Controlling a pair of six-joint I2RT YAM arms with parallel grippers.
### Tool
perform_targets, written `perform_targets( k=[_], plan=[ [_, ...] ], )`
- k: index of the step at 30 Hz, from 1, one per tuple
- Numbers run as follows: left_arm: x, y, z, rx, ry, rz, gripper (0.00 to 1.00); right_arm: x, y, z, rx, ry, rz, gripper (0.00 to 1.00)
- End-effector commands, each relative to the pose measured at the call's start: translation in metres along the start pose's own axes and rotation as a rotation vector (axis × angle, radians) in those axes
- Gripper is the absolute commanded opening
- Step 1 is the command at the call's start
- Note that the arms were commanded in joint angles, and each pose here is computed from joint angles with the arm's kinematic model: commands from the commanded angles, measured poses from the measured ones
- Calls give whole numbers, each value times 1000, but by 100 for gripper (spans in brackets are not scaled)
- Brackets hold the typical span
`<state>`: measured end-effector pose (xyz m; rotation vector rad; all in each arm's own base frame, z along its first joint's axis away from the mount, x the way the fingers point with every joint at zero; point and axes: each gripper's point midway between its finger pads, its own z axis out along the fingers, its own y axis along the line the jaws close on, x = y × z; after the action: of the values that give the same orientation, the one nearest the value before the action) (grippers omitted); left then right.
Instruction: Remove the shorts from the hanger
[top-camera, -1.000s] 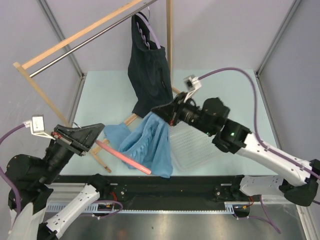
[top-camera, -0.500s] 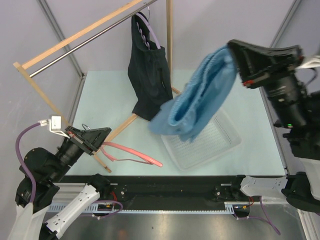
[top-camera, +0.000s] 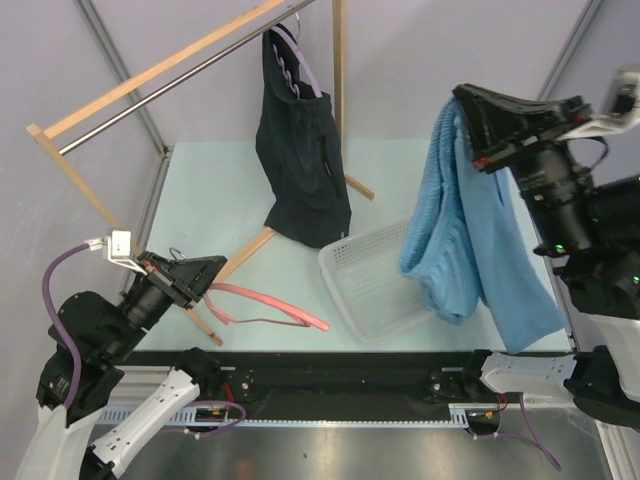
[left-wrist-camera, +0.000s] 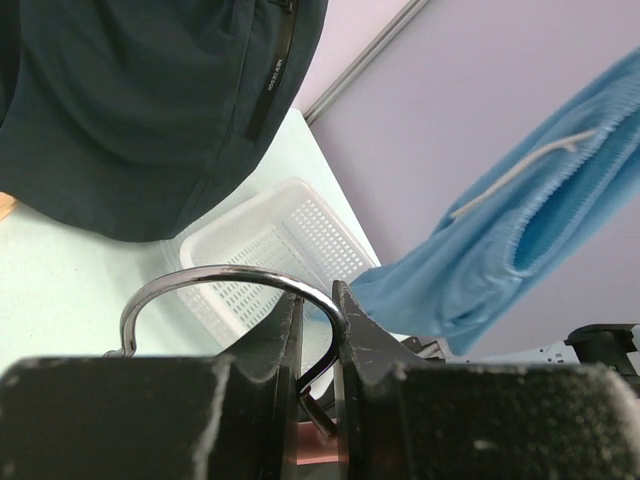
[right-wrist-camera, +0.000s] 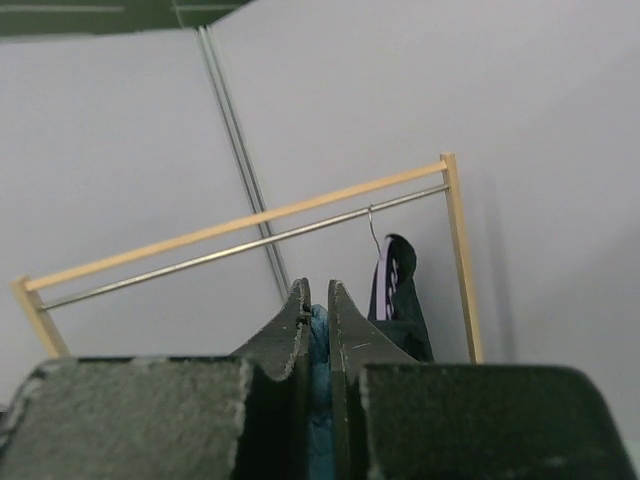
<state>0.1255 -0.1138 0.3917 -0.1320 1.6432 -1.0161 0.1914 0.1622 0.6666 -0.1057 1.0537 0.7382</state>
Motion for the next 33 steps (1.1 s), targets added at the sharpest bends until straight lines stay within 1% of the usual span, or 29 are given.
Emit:
perform_targets(
  k=[1, 2, 4, 5, 6, 7, 8, 9, 11, 13, 14, 17, 18, 20, 21, 23, 24, 26, 29, 31, 33],
  plan=[
    [-12, -12, 0, 50, -45, 3, 1, 13, -4, 22, 21, -17, -61, 0],
    [-13, -12, -1, 48, -48, 6, 0, 25, -5, 32, 27, 3, -71, 0],
    [-15, -14, -3, 50, -51, 9, 0, 25, -17, 41, 48, -1, -101, 0],
    [-15, -14, -4, 48, -48, 9, 0, 28, -22, 46, 58, 1, -72, 0],
    [-17, -15, -6, 50, -53, 13, 0, 40, -23, 54, 37, 31, -79, 0],
    [-17, -15, -6, 47, -54, 13, 0, 39, -29, 57, 44, 29, -72, 0],
    [-19, -16, -8, 49, -58, 15, 0, 37, -46, 60, 85, 23, -64, 0],
    [-19, -16, -9, 46, -58, 16, 0, 43, -49, 63, 72, 44, -56, 0],
    [-20, -16, -9, 45, -64, 19, 0, 50, -70, 63, 115, 67, -43, 0],
    [-21, -16, -10, 46, -65, 19, 0, 48, -77, 54, 125, 77, -39, 0],
    [-20, -16, -9, 45, -62, 21, 0, 65, -88, 50, 149, 114, -44, 0],
    [-19, -16, -7, 46, -56, 29, 0, 68, -94, 24, 177, 132, -41, 0],
    [-20, -16, -6, 45, -55, 36, 0, 91, -105, 15, 214, 188, -44, 0],
    [-20, -16, -3, 44, -52, 42, 0, 91, -108, -8, 233, 193, -42, 0],
    [-20, -16, -2, 44, -50, 49, 1, 117, -118, -19, 266, 258, -42, 0],
    [-19, -18, 2, 49, -42, 50, 0, 118, -123, -39, 295, 266, -45, 0],
    [-19, -18, 4, 49, -42, 50, 1, 128, -131, -49, 340, 307, -53, 0],
    [-18, -17, 7, 51, -42, 49, 0, 132, -137, -62, 379, 331, -56, 0],
    [-14, -16, 12, 52, -27, 40, 1, 141, -136, -68, 367, 369, -54, 0],
    [-11, -16, 13, 57, -20, 32, 0, 155, -135, -66, 351, 413, -44, 0],
    [-7, -14, 16, 61, -17, 19, 0, 184, -133, -61, 318, 490, 1, 0]
  ],
)
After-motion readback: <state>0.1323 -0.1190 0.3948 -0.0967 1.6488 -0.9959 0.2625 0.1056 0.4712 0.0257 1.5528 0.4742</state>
